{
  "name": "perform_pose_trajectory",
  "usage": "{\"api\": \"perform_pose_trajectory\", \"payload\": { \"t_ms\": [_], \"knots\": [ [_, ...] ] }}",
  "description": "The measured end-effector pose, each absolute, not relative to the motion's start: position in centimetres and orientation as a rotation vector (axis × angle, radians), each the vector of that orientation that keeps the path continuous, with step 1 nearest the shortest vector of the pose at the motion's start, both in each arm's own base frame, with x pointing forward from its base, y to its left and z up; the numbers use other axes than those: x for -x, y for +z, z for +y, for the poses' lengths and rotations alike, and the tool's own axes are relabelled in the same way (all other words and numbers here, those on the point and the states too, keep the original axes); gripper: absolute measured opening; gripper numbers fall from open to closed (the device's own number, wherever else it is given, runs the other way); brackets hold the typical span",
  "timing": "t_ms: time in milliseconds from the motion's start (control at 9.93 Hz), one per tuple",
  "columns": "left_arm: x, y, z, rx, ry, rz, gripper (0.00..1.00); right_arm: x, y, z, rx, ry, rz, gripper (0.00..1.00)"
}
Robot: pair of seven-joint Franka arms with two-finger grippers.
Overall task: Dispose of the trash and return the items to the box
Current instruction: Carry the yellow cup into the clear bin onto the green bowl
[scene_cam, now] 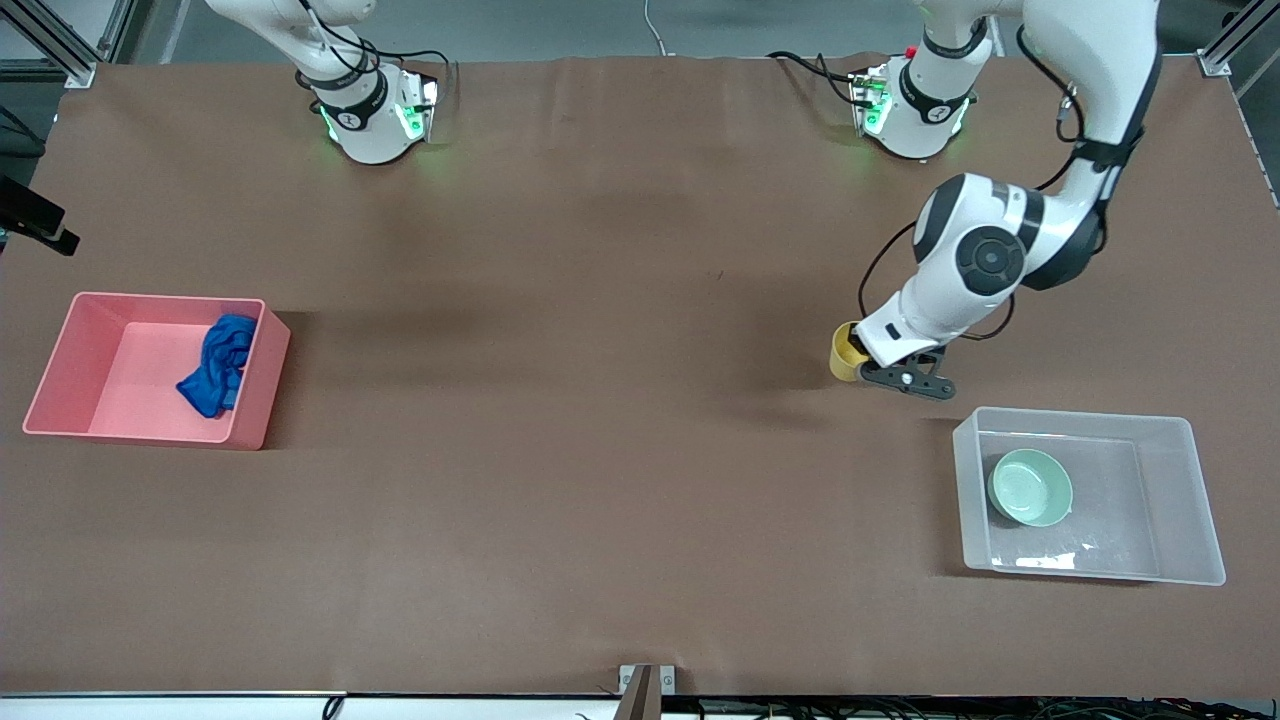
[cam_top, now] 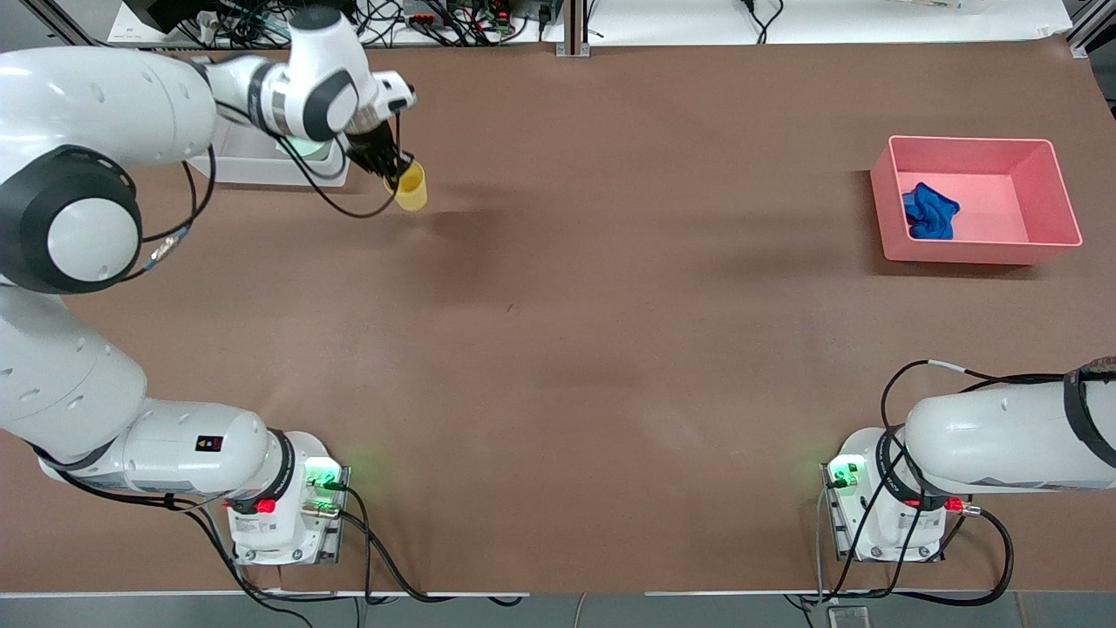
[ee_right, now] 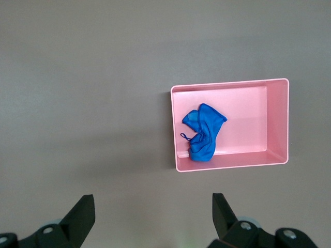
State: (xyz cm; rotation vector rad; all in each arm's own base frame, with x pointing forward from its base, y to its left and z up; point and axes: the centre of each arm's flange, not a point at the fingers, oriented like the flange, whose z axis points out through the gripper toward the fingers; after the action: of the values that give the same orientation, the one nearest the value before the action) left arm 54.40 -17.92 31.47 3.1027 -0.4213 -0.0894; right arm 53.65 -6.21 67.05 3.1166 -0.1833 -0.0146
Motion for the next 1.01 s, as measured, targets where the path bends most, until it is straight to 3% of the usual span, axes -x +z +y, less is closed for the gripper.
{"api": "perform_pose_trajectory", "payload": {
  "t_ms": [504, 1007],
  "knots": [
    [-60.0, 39.6, -13.7, -3.123, 0.034, -0.348, 0.04, -53.5, 66.9, -5.2, -3.119, -0.053, -0.155, 1.00],
    [-64.7, 44.9, -7.4, -3.146, 0.222, -0.239, 0.04, -54.5, 67.0, -5.4, -3.116, 0.036, -0.157, 1.00]
  ]
}}
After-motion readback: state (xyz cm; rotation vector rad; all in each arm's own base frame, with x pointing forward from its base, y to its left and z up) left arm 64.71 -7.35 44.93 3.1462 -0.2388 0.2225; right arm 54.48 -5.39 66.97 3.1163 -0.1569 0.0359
